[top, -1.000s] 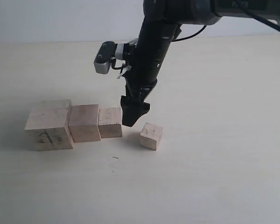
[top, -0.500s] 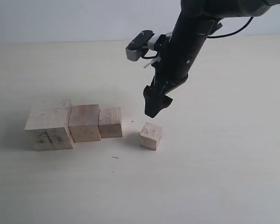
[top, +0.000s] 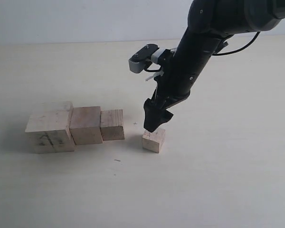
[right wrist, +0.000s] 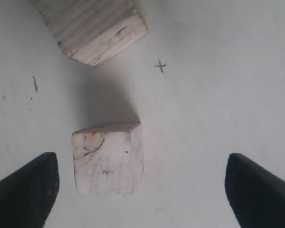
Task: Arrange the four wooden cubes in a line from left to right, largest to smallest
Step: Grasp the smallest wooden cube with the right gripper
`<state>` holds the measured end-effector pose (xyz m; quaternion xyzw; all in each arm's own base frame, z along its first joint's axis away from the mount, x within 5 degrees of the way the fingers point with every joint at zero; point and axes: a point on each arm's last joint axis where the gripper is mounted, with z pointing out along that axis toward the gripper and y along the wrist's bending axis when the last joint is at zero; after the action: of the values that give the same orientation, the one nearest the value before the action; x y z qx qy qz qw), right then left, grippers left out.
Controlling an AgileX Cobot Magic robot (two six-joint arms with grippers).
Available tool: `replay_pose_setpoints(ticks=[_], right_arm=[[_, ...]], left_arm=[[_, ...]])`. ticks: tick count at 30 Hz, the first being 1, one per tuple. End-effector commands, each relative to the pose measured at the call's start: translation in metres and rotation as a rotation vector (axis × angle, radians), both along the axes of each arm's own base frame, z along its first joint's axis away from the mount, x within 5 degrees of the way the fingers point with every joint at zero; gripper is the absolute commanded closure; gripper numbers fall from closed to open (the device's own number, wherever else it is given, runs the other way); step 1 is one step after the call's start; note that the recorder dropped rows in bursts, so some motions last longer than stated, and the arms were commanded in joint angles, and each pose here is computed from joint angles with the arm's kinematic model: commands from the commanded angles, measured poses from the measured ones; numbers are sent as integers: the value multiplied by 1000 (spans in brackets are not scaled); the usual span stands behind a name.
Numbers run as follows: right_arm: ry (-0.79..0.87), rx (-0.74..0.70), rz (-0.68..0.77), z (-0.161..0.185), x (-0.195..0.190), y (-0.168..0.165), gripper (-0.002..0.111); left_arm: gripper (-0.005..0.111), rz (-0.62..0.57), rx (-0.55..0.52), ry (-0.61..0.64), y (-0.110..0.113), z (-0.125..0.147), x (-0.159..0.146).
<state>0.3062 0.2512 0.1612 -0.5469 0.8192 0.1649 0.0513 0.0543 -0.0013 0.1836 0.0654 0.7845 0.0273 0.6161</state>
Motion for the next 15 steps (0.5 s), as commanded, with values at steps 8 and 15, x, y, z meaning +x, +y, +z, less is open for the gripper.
replay_pose_setpoints(ticks=[8,15], right_arm=[[-2,49,34,2,-4,3,20],[4,47,33,0,-4,3,20]], left_arm=[[107,3,1,-13,0,1,0],[107,3,1,-13,0,1,0]])
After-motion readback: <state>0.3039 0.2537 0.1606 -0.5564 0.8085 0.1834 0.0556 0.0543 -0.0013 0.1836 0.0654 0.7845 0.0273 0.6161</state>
